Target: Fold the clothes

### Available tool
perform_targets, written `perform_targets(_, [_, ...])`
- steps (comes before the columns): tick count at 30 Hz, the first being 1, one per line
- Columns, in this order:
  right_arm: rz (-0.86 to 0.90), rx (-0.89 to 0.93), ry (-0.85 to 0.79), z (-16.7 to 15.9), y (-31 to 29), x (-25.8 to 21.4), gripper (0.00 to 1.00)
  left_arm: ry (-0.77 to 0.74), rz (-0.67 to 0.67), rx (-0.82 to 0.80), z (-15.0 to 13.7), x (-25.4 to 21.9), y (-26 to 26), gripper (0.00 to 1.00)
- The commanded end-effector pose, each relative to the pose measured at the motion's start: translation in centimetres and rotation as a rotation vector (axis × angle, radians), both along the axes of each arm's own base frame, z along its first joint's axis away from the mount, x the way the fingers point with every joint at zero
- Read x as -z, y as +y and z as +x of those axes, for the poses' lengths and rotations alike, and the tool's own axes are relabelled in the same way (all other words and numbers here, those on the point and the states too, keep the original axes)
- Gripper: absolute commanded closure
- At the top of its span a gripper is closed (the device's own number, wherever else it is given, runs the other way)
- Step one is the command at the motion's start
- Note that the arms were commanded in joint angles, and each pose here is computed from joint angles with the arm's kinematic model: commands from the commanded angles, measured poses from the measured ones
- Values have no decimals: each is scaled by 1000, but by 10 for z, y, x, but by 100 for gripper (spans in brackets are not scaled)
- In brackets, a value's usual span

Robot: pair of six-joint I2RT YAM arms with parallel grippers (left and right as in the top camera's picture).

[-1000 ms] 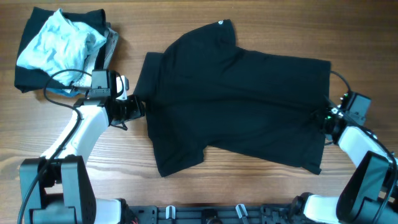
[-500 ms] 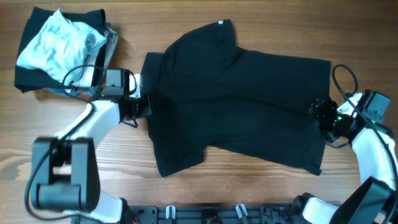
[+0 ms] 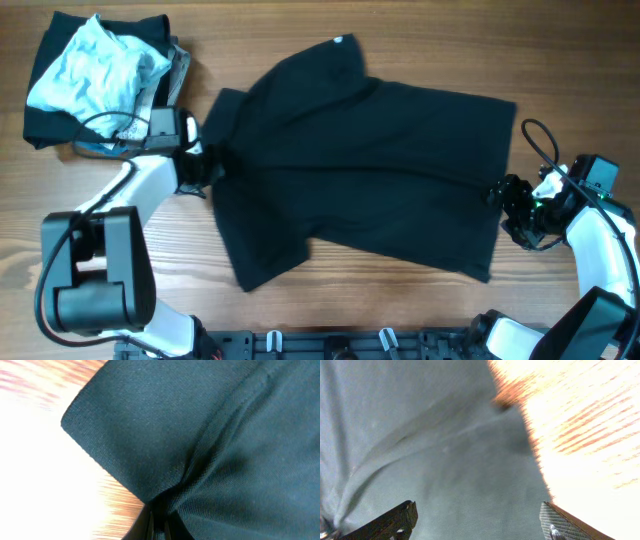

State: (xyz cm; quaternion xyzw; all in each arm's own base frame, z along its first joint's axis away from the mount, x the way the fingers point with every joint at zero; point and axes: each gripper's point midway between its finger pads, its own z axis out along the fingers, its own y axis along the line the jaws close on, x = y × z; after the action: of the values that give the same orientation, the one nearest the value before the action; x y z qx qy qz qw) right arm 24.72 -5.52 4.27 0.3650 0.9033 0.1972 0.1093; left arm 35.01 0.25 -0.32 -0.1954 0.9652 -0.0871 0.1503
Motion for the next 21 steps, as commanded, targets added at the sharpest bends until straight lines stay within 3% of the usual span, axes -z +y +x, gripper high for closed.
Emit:
perform_targets(1, [-24,-18,46,-9,0,13,22,55,100,-118,-18,9,33,96])
perform_targets(4, [-8,-79,62,-13,18,31,32,42,99,-118,-17,4,33,81])
perform_targets(6, [-11,-130,63,-12,30,38,31,40,84,-110,-16,4,30,71])
perform_targets(8, [-16,-176,64,-11,41,44,20,38,67,-104,-16,3,27,67])
perform_targets(9, [-44,-170,95,-13,41,51,20,38,65,-103,-16,3,26,66])
perform_targets(13, [-71,-134,143,-17,39,69,40,44,58,-101,-17,4,25,67])
perform_targets(15, [-65,-122,182,-24,39,75,41,48,58,-98,-18,4,25,67])
perform_targets(17, [-88,-106,193,-24,34,77,53,44,59,-97,-17,4,25,67])
perform_targets(18, [-92,-104,183,-22,33,76,50,40,59,-97,-16,4,25,67])
perform_targets(19, [-82,-87,204,-26,35,76,31,41,59,-97,-17,4,25,67])
perform_targets(21, [-64,-33,291,-43,36,75,21,50,56,-64,-19,4,23,69])
